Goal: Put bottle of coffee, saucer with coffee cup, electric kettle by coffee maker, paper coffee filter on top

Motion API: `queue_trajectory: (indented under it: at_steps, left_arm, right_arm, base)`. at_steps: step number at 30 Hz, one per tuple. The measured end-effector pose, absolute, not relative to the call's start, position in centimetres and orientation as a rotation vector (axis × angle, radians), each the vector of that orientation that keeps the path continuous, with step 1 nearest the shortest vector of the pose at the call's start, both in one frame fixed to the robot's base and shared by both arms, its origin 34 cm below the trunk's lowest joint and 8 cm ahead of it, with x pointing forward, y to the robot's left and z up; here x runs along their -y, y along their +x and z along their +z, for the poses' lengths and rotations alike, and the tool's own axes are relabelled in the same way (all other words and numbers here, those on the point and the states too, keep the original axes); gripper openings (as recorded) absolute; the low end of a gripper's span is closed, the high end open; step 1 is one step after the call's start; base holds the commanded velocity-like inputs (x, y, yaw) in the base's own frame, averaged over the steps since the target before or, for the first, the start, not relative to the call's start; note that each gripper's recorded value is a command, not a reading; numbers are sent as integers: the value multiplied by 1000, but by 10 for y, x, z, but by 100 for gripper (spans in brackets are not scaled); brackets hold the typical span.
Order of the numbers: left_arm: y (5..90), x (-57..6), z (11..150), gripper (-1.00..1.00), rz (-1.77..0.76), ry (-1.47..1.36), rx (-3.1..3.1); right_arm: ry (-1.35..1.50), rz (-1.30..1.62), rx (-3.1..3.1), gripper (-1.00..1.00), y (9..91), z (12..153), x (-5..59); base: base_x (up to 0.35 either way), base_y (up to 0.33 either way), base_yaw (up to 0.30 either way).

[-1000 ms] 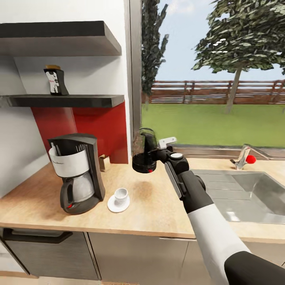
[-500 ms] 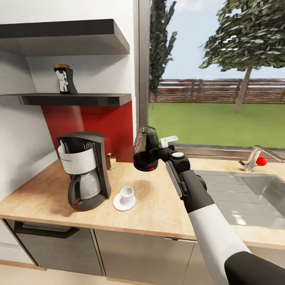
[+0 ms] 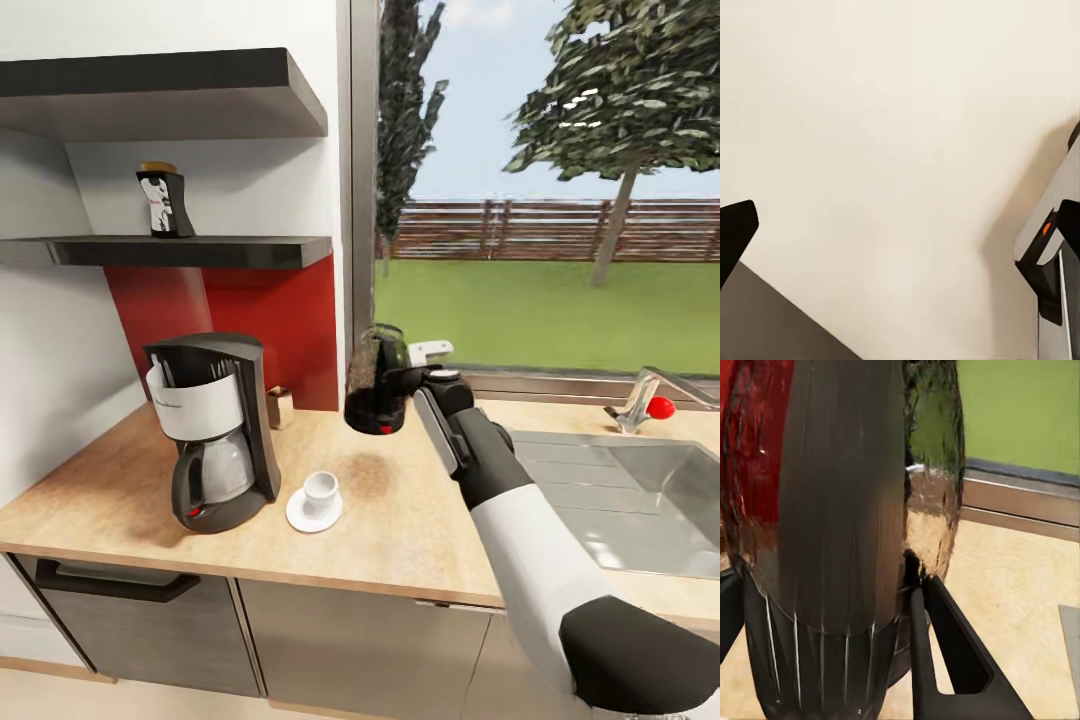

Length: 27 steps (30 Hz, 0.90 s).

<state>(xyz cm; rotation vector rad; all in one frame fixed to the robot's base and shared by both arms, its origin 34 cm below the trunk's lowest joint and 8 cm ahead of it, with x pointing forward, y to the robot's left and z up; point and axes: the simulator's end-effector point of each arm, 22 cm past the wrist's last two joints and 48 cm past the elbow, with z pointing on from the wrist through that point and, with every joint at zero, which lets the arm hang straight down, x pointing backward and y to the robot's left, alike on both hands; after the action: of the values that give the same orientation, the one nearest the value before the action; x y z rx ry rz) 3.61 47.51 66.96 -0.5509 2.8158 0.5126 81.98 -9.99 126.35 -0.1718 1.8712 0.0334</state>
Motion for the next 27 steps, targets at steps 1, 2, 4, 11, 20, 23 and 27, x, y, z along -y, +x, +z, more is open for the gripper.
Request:
queue_trajectory:
  at_steps: [1, 2, 4, 11, 20, 23, 27]
  left_arm:
    - [36, -475, 670, 100, 513, -551, -2816]
    - [36, -475, 670, 100, 512, -551, -2816]
    - [36, -475, 670, 100, 513, -551, -2816]
    - [36, -476, 670, 100, 513, -552, -2814]
    - [34, -477, 671, 100, 519, -553, -2819]
    - [34, -477, 671, 100, 520, -552, -2821]
    - [32, -478, 671, 100, 523, -554, -2823]
  right_arm:
    - [-169, 37, -1869, -100, 821, 1266, 100]
    - [-167, 39, -1861, -100, 822, 1268, 99]
    - [-166, 51, -1846, -100, 823, 1272, 97]
    - [-192, 81, -1785, -100, 825, 1284, 85]
    - [-247, 83, -1708, -100, 825, 1291, 64]
    - [-248, 82, -1707, -100, 826, 1290, 63]
    - [-246, 81, -1707, -100, 827, 1288, 64]
  base:
    - [0, 0, 0]
    - [0, 0, 0]
    - [0, 0, 0]
    - [0, 0, 40]
    - [0, 0, 215]
    - [0, 0, 239]
    - [0, 0, 213]
